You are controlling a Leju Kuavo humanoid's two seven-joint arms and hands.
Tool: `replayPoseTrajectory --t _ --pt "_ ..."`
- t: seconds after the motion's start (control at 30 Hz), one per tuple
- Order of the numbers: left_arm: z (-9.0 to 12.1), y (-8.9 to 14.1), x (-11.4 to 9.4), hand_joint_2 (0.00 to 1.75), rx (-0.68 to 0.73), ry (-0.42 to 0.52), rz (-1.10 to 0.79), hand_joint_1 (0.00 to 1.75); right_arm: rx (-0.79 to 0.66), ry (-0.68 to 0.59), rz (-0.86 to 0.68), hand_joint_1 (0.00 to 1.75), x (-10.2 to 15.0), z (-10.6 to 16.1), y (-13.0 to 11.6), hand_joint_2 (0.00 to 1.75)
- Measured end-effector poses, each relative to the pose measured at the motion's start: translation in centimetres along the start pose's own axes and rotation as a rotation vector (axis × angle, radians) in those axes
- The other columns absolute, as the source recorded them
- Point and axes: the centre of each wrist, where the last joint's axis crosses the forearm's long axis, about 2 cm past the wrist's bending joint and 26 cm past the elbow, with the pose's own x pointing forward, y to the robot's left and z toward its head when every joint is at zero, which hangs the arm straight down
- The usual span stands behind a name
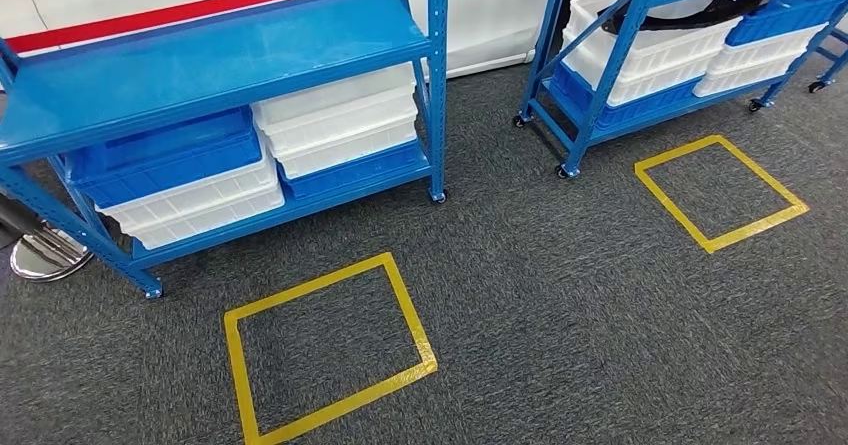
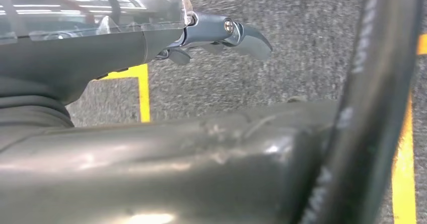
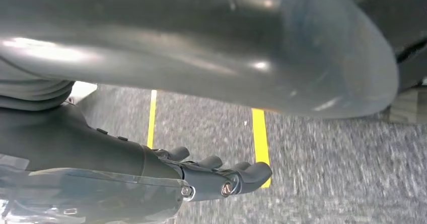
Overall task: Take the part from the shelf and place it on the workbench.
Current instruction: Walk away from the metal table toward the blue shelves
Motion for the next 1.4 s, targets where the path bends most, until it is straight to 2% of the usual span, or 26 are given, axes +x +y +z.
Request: replayPoseTrajectory --t 1.03,1.4 --pt "0.02 -0.12 0.03 0.0 0.005 -0.01 0.031 0.0 -0.011 -0.005 -0.025 0.0 -0.15 0.0 -0.05 0.0" --pt "0.11 -0.84 0.34 0.0 -0.002 -0.033 0.042 0.0 -0.019 0.02 -0.023 0.0 -0.25 0.0 -0.08 0.0"
